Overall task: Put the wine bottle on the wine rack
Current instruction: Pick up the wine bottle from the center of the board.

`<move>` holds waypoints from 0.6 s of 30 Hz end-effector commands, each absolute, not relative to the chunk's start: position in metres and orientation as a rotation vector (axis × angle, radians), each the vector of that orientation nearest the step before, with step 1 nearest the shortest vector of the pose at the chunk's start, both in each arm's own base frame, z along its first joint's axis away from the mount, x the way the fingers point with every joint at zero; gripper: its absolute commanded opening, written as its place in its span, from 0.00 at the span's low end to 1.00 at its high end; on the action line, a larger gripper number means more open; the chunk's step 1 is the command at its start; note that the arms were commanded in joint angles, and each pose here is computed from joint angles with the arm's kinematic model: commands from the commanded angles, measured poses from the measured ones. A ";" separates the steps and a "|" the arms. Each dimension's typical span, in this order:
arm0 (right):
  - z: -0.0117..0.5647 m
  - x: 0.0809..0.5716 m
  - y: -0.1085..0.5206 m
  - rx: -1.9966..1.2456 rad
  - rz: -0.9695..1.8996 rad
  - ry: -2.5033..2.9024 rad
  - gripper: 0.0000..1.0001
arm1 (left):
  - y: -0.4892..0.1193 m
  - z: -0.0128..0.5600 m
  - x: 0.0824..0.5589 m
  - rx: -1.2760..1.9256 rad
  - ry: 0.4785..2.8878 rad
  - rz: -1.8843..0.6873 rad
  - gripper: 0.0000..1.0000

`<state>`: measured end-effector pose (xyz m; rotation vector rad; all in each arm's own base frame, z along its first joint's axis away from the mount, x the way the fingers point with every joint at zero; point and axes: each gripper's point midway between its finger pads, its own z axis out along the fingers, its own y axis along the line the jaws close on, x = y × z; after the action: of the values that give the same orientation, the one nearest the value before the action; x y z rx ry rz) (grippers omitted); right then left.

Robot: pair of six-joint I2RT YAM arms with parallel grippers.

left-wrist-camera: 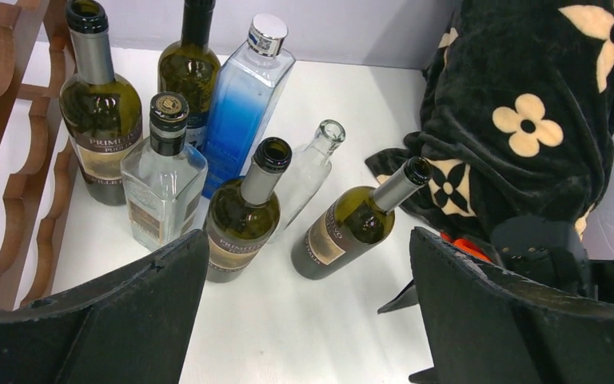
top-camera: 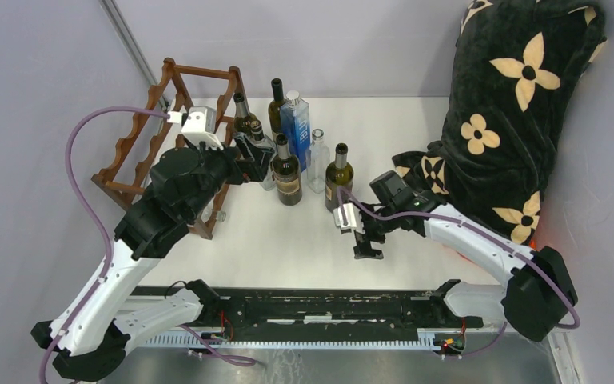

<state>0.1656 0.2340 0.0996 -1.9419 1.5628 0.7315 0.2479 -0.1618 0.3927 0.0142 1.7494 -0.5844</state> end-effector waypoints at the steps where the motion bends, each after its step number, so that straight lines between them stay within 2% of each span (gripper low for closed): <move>1: 0.119 0.184 0.228 -1.784 0.719 1.562 0.98 | -0.152 0.415 0.251 -0.125 1.662 -0.635 1.00; 18: 0.127 0.205 0.196 -1.499 0.761 1.643 0.98 | -0.160 0.416 0.248 -0.139 1.656 -0.703 1.00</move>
<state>0.1984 0.1898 0.1111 -1.5493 1.7020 0.7287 0.2480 -0.1578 0.3980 -0.0874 1.7247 -0.6277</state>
